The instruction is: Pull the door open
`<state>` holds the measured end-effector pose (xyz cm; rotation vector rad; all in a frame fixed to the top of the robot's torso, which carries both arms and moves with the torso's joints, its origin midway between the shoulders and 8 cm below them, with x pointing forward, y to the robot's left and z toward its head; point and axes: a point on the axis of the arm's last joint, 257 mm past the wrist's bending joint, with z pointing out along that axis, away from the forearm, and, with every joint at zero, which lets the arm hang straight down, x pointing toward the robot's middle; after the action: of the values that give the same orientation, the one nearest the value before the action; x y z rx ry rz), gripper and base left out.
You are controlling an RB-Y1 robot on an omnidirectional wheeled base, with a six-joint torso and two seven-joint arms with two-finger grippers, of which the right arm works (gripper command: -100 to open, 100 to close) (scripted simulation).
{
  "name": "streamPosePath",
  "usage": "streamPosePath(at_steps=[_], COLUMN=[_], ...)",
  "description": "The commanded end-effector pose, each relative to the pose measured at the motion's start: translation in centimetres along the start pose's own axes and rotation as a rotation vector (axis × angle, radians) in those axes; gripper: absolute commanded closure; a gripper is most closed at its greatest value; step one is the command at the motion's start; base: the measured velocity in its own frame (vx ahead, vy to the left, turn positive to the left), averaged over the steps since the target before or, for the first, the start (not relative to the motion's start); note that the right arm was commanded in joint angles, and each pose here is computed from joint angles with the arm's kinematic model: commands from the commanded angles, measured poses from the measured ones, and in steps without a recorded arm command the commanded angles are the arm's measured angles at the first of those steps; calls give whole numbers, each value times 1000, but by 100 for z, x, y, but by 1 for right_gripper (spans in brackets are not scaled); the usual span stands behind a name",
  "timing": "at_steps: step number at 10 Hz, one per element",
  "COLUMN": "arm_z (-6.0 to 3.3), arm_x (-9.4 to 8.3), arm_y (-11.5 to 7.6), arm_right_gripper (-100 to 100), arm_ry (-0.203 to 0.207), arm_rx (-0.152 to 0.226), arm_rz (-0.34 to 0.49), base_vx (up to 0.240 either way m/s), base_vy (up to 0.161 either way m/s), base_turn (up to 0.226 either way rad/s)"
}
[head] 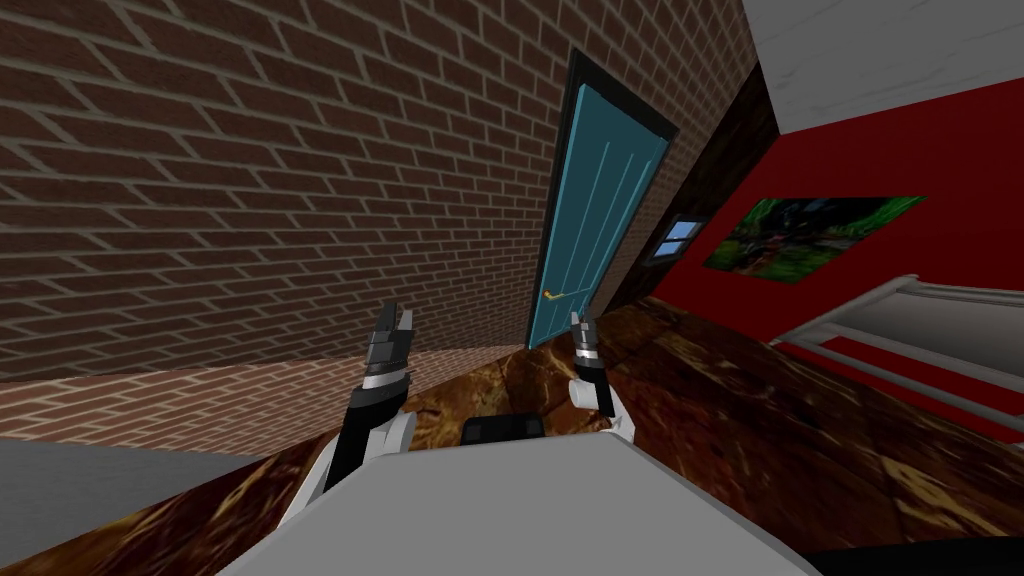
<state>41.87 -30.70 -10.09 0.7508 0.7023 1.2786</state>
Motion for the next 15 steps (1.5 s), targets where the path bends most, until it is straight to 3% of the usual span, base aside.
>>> streamPosePath(at_steps=[1,10,15], arm_z=[-15,-214,-338], arm_x=[-6,42,51], arm_y=[-91,-970,-1353], arm_right_gripper=[-100,-100,-100], arm_ry=[3,36,48], arm_rx=[15,173,248], arm_rz=[3,26,36], base_vx=[39,49,44], base_vy=[-73,-101,-103], base_turn=[50,119,111])
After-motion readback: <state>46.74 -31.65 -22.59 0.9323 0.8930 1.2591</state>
